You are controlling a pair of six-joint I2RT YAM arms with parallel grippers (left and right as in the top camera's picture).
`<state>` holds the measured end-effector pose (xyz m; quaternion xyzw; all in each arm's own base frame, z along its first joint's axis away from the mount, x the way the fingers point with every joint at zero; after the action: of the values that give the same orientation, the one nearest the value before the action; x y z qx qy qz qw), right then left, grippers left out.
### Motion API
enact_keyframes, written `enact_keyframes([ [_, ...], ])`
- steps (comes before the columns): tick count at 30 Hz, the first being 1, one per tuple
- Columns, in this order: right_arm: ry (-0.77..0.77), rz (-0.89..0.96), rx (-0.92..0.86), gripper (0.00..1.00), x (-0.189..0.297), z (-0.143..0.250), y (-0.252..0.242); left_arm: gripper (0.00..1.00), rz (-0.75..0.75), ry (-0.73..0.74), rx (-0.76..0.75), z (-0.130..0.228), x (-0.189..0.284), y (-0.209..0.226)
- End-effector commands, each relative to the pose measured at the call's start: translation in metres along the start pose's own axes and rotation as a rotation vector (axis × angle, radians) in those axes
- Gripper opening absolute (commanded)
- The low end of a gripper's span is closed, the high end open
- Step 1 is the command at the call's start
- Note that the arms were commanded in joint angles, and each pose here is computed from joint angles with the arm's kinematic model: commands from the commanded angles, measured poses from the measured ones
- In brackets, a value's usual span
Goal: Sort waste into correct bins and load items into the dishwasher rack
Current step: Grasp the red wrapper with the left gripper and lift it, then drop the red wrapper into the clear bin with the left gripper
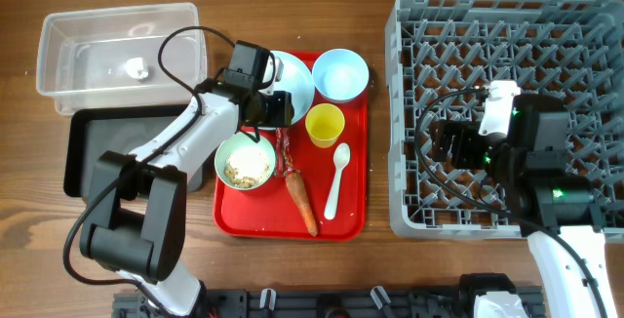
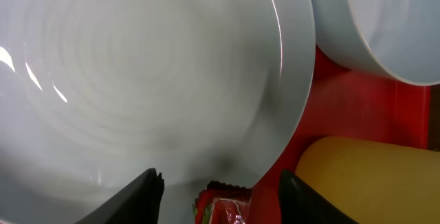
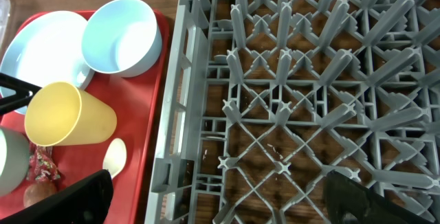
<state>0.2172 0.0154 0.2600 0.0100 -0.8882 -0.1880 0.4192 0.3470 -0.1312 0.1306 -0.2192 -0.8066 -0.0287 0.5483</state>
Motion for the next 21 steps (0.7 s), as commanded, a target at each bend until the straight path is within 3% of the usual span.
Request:
enact_keyframes([
  [1, -0.015, -0.025, 0.008, 1.0, 0.004, -0.006, 0.004, 0.53, 0.026, 0.027, 0.001, 0.005, -0.007, -0.003],
  [8, -0.014, -0.025, 0.008, 1.0, 0.004, -0.005, 0.004, 0.52, 0.037, 0.075, -0.022, 0.013, -0.022, -0.013],
  [10, -0.014, -0.025, 0.008, 1.0, 0.004, -0.005, 0.004, 0.44, 0.019, 0.082, -0.027, 0.014, -0.025, -0.013],
  [15, -0.014, -0.025, 0.008, 1.0, 0.004, -0.005, 0.004, 0.04, -0.023, 0.071, -0.027, 0.011, -0.024, -0.009],
  [21, -0.014, -0.025, 0.008, 1.0, 0.004, -0.006, 0.004, 0.04, -0.028, 0.01, -0.027, -0.003, -0.004, -0.009],
])
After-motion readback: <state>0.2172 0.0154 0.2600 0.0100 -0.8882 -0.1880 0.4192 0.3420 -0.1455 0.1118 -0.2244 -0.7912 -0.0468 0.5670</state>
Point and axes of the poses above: each gripper's point midway between its finger pads, its own x axis back along the fingers, its own y axis along the line the jaws close on, z = x × y, the point moved 10 cm from there along x, back along the fingers, and after that the axes turned 15 degrees about -x, right-handed, at the moved point
